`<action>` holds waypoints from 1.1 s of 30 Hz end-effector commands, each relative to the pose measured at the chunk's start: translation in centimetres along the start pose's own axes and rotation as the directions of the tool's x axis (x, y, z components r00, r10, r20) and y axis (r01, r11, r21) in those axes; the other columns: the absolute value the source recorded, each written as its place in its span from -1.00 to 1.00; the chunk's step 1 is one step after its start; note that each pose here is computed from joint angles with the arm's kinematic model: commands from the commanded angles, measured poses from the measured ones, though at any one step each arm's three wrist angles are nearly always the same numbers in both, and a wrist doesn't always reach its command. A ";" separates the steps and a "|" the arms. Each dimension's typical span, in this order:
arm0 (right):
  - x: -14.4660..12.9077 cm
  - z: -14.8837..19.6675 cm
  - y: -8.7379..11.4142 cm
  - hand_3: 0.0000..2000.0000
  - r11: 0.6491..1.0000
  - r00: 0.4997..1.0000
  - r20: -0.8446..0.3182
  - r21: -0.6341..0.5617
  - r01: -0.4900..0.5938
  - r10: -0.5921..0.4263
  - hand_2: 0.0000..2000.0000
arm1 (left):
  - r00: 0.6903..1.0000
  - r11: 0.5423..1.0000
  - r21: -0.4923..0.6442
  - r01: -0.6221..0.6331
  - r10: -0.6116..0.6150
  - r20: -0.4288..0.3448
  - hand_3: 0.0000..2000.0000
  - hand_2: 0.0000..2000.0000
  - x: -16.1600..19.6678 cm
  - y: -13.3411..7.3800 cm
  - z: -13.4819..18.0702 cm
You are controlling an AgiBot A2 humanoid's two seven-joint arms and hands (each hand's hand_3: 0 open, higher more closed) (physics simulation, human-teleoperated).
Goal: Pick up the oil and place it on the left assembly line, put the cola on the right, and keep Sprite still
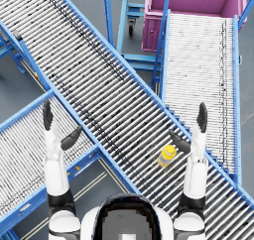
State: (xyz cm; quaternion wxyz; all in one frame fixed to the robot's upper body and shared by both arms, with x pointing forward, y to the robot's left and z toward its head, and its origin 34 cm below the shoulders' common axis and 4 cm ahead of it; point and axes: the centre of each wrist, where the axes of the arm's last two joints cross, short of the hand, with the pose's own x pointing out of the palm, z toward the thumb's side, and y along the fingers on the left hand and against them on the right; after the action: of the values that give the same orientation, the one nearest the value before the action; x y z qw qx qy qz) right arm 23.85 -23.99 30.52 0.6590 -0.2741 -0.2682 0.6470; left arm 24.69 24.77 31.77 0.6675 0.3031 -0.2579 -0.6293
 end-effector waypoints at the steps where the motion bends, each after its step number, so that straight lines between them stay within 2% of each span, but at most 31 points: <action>1: 0.0 0.2 0.0 -1.00 1.000 1.000 0.000 -0.007 -0.001 0.001 -1.00 | 1.000 1.000 -0.007 -0.007 0.007 -0.002 -1.00 -1.00 -0.2 0.1 -0.2; 15: 0.2 0.0 0.0 -1.00 1.000 1.000 0.010 -0.003 -0.001 0.001 -1.00 | 1.000 1.000 0.007 -0.004 0.004 0.008 -1.00 -1.00 0.1 0.1 0.1; 26: 0.8 -0.4 1.2 -1.00 1.000 1.000 0.027 0.029 -0.006 0.006 -1.00 | 1.000 1.000 -0.001 -0.007 0.007 0.015 -1.00 -1.00 0.2 -0.2 0.0; 29: 2.6 -2.1 3.5 -1.00 0.987 0.995 0.066 0.137 -0.079 0.070 -1.00 | 1.000 0.999 -0.030 0.012 -0.012 0.027 -1.00 -1.00 0.9 -1.0 -0.5; 33: 3.6 -3.9 5.3 -1.00 0.964 0.990 0.092 0.237 -0.124 0.104 -1.00 | 1.000 1.000 -0.028 0.009 -0.008 0.029 -1.00 -1.00 0.8 -1.0 -0.4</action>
State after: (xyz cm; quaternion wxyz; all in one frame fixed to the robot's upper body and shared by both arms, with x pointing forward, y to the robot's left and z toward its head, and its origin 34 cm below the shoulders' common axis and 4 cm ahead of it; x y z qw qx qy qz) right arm 23.00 -21.12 25.50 0.6445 -0.2013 -0.2187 0.7045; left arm 24.42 23.98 30.41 0.6674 0.2811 -0.2543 -0.6410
